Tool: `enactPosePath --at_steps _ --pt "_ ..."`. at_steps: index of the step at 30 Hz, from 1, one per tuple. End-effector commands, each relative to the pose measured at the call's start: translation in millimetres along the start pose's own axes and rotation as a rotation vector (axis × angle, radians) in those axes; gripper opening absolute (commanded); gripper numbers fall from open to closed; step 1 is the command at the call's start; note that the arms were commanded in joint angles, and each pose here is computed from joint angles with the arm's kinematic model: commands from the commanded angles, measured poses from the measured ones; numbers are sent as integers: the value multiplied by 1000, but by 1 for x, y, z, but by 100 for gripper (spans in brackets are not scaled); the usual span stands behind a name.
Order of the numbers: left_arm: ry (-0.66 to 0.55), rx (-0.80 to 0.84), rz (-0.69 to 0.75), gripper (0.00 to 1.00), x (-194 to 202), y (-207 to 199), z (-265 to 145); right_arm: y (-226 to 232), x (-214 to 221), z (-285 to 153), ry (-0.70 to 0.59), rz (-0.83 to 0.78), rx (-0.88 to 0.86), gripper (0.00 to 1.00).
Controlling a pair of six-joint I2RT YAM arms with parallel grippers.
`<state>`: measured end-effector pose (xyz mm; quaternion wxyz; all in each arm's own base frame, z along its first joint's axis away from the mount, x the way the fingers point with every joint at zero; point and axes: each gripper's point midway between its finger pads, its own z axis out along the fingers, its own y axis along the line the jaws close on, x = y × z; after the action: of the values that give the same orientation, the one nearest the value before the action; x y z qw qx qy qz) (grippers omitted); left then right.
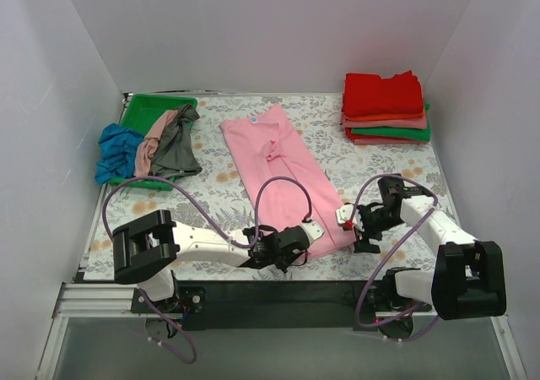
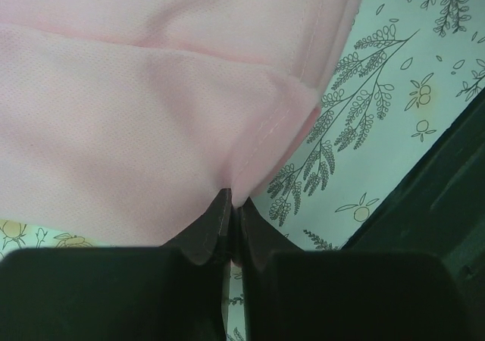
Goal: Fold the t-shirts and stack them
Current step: Fold the tshirt
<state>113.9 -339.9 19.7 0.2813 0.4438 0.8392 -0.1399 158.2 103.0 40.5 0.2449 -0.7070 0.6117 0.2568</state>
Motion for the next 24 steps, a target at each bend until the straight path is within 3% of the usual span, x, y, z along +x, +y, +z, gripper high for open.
enactPosePath --at_steps 1,7,14,17,19,20,24 --pt "131 -3 22 0 39 8 -9 -18 12 -2 82 -100 47 88" --pt "98 -9 21 0 32 10 -14 -13 23 17 148 -123 15 75" --pt "61 -7 23 0 25 11 -18 2 32 35 222 -153 -36 50" --pt "46 -6 21 0 23 12 -19 6 33 38 226 -141 -42 36" --pt "26 -21 16 0 20 16 -21 7 31 38 219 -121 -42 21" --pt "14 -22 13 0 19 17 -23 7 30 38 216 -112 -41 4" --pt "-60 -20 -22 0 7 24 -29 6 21 39 183 -87 -40 1"
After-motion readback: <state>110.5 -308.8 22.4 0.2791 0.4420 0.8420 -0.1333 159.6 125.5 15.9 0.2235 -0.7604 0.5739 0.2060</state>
